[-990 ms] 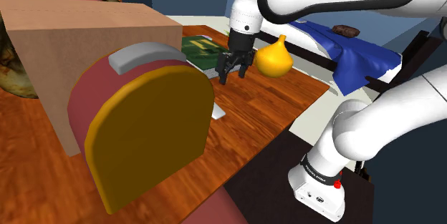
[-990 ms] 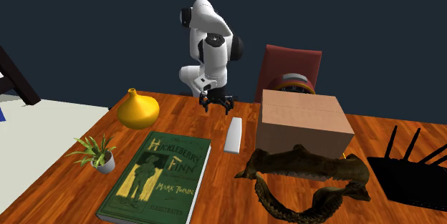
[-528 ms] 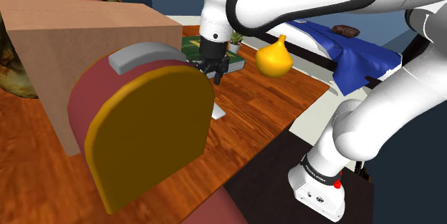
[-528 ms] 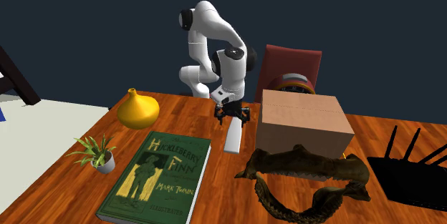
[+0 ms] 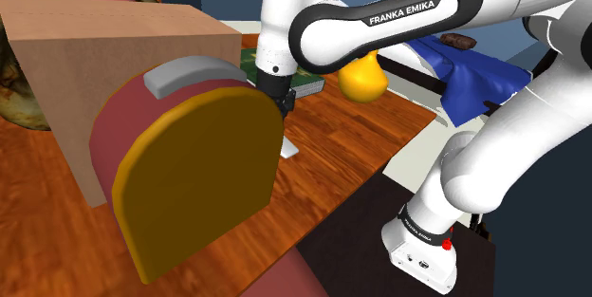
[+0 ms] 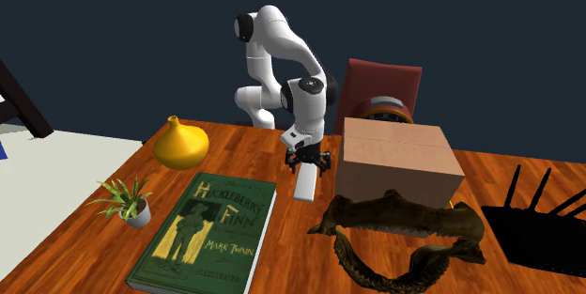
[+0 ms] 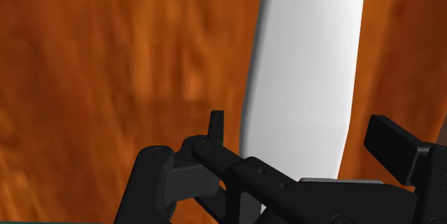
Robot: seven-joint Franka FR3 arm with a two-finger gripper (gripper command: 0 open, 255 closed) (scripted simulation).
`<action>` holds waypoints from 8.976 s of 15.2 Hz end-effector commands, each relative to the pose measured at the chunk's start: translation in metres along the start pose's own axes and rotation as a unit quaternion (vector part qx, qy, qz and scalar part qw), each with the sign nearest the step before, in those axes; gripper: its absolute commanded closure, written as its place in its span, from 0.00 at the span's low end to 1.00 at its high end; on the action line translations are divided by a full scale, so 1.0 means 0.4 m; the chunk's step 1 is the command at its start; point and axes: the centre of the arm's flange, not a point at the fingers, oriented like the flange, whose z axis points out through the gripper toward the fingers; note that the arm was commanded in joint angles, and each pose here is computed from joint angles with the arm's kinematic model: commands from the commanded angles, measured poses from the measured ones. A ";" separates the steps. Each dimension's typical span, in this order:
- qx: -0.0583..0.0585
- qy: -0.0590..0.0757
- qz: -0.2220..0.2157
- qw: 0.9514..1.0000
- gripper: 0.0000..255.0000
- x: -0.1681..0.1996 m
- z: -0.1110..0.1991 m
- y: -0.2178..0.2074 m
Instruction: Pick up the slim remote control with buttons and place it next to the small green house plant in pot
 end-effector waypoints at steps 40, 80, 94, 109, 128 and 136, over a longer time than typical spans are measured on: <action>0.000 0.000 0.000 1.000 1.00 0.002 -0.280 -0.002; 0.000 0.000 0.000 1.000 1.00 0.071 -0.574 0.586; 0.000 0.000 0.000 1.000 1.00 0.122 -0.578 1.045; 0.000 0.000 0.000 1.000 1.00 0.178 -0.583 1.537; 0.000 0.000 0.000 1.000 1.00 0.182 -0.359 1.589; 0.000 0.000 0.000 1.000 1.00 0.181 -0.254 1.590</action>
